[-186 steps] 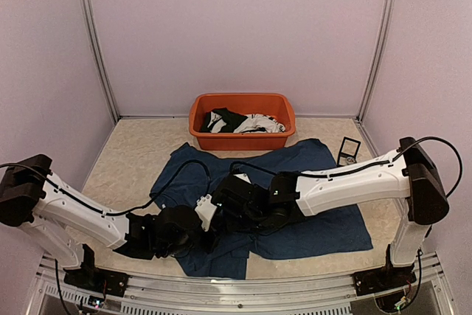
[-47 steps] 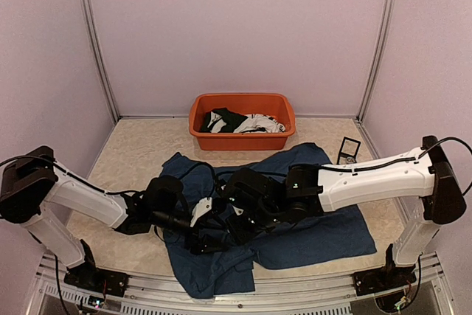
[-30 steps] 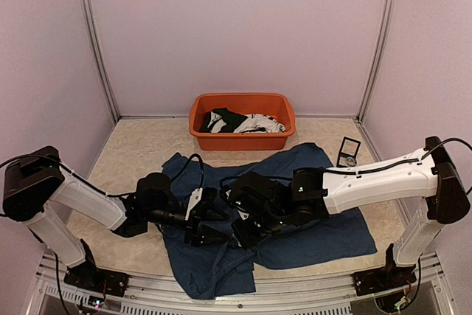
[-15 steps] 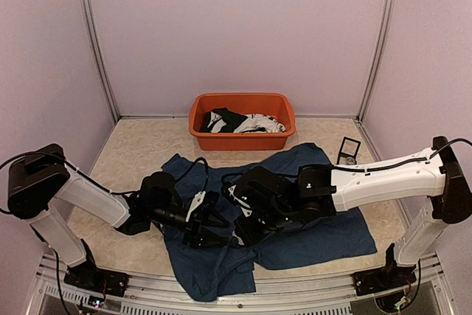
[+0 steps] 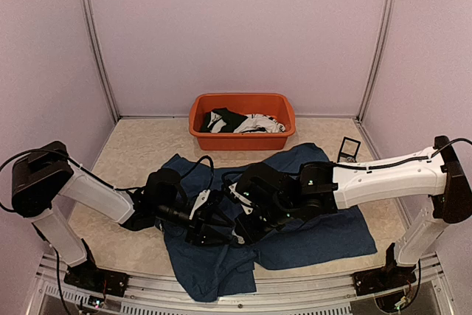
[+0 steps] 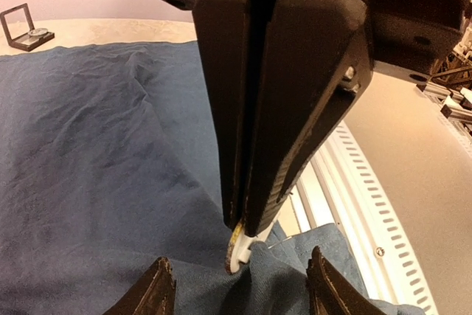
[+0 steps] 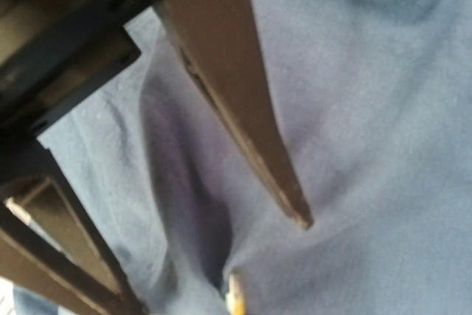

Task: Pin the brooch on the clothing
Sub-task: Cross the crumpled clothing at the center of the board.

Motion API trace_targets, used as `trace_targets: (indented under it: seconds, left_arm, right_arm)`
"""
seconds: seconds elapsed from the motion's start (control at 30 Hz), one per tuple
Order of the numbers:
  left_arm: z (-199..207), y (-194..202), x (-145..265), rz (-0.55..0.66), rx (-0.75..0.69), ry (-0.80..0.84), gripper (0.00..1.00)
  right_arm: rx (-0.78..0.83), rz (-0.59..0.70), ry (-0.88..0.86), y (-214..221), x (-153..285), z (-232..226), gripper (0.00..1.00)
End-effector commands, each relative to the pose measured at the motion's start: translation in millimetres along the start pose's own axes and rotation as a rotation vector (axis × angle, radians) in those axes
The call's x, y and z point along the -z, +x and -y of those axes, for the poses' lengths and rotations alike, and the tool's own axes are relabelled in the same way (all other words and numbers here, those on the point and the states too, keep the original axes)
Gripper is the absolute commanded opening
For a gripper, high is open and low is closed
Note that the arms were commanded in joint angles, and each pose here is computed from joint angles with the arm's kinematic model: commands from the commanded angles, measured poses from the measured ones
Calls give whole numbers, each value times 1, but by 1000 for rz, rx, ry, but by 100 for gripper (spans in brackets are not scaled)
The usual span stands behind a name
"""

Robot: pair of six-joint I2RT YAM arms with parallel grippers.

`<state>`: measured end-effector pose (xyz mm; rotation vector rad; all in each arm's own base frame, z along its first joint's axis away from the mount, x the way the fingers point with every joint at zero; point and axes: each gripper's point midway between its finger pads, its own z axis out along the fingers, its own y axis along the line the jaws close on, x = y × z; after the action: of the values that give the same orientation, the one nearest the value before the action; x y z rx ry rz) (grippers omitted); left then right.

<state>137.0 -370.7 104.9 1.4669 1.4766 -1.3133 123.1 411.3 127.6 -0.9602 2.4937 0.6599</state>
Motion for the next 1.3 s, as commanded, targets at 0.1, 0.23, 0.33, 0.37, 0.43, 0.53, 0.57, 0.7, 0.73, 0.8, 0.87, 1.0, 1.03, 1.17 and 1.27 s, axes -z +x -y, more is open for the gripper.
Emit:
trace_targets:
  seconds: [0.1,0.23,0.33,0.37,0.43,0.53,0.57,0.7,0.73,0.8,0.87,1.0,1.03,1.17,1.27]
  left_arm:
    - [-2,5,-4,-22,27,32,52]
    - [-4,5,-7,-30,40,38,47]
    - [-5,5,-8,-34,48,41,43]
    - [-6,5,-9,-35,49,41,41]
    - [-7,6,-9,-36,51,36,37]
    - [-7,6,-10,-35,53,43,34]
    - [-6,7,-10,-36,55,47,33]
    - [-4,5,-11,-31,59,67,19]
    - [-4,4,-11,-29,60,70,17]
    - [-3,3,-11,-28,59,72,17]
    - [-3,2,-11,-27,58,72,16]
    - [-2,2,-10,-26,58,78,5]
    - [-1,2,-10,-25,59,82,0]
    - [0,1,-9,-21,77,86,0]
    - [0,-2,-7,-6,91,74,0]
  right_arm:
    - [15,31,-44,-8,12,-9,0]
    - [19,21,-82,-7,13,-17,0]
    - [21,24,-88,-8,14,-18,0]
    - [22,27,-91,-9,14,-19,0]
    - [25,28,-96,-9,14,-19,0]
    - [24,32,-107,-10,15,-22,0]
    - [25,33,-112,-10,15,-22,0]
    - [28,39,-125,-12,16,-25,0]
    - [30,38,-126,-12,15,-25,0]
    - [32,33,-123,-11,13,-25,0]
    - [33,23,-117,-9,10,-24,0]
    - [34,21,-103,-8,8,-21,0]
    - [34,24,-94,-9,8,-19,0]
    - [58,42,-70,-12,11,-15,0]
    - [88,32,-120,-12,13,-16,12]
